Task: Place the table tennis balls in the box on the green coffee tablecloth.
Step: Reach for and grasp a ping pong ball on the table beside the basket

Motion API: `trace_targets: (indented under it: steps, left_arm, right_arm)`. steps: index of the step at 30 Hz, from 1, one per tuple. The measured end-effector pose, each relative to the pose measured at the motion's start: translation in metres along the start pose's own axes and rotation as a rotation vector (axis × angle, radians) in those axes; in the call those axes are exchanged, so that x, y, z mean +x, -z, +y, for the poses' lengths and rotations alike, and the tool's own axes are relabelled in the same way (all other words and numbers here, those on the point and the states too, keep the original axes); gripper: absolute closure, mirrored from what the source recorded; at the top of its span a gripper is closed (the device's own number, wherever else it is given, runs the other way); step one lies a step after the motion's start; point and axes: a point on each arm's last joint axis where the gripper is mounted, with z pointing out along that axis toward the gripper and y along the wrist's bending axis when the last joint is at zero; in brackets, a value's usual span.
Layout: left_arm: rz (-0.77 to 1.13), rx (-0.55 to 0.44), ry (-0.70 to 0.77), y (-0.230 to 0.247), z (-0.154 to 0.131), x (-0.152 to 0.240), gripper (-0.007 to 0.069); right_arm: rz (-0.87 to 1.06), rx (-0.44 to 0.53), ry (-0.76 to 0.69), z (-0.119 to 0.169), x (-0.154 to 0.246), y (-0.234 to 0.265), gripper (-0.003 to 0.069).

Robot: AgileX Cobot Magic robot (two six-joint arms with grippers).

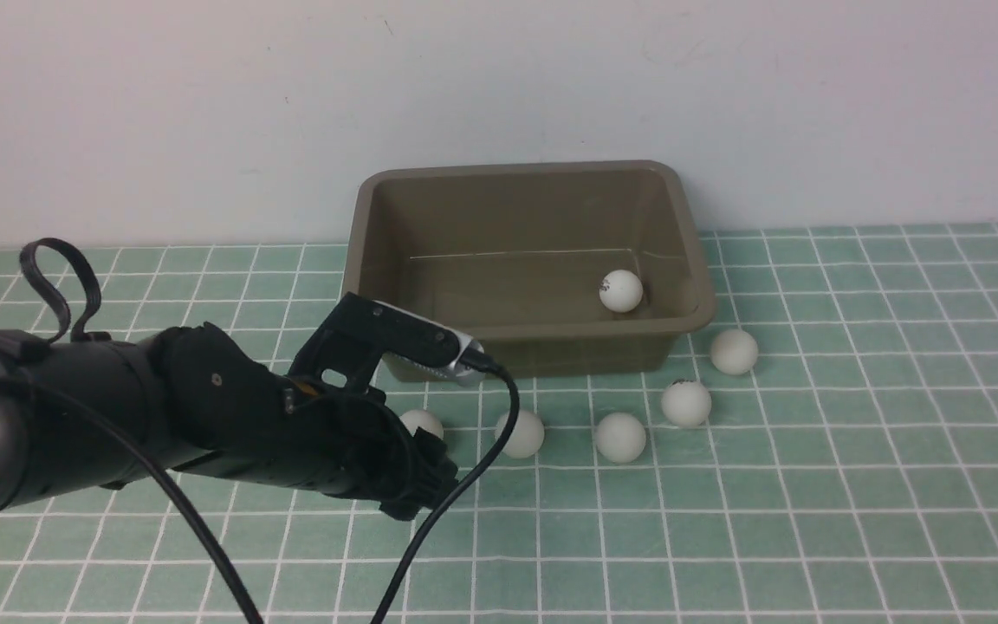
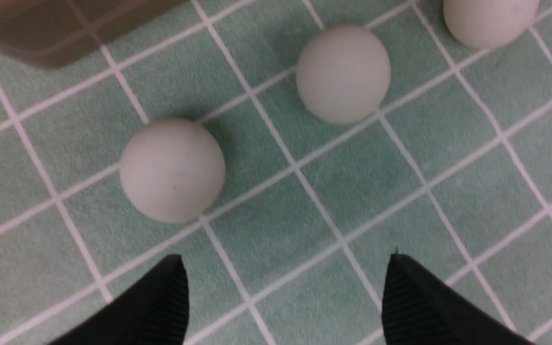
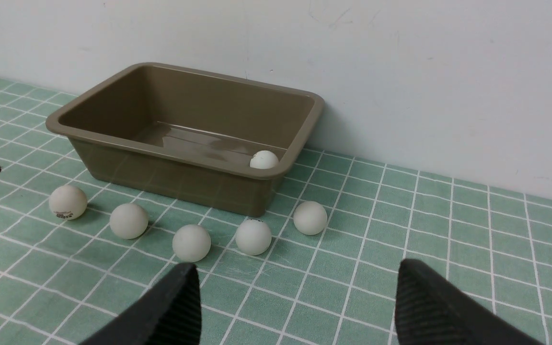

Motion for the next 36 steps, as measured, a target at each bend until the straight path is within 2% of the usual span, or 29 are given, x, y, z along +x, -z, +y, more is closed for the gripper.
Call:
trace_targets:
  steps: [8,27,28,33,36]
  left_arm:
    - [-0.059,-0.046,0.045,-0.015,0.006,-0.013,0.0135]
    - [-0.023,-0.132,0.053,-0.058,0.022,-0.002,0.0137]
    - [-0.019,-0.134,0.053,-0.059,0.022,-0.001,0.015]
    - [-0.017,-0.128,0.053,-0.058,0.021,-0.001,0.0319]
    - [-0.002,-0.084,0.045,-0.048,0.015,-0.004,0.0312]
  right_arm:
    - [-0.004,0.002,-0.001,0.0,0.0,0.0,0.0165]
    - [-0.004,0.002,-0.001,0.0,0.0,0.0,0.0165]
    - [-0.004,0.002,-0.001,0.0,0.0,0.0,0.0165]
    - [-0.005,0.001,-0.002,0.0,0.0,0.0,0.0165]
    - [-0.005,0.001,-0.002,0.0,0.0,0.0,0.0165]
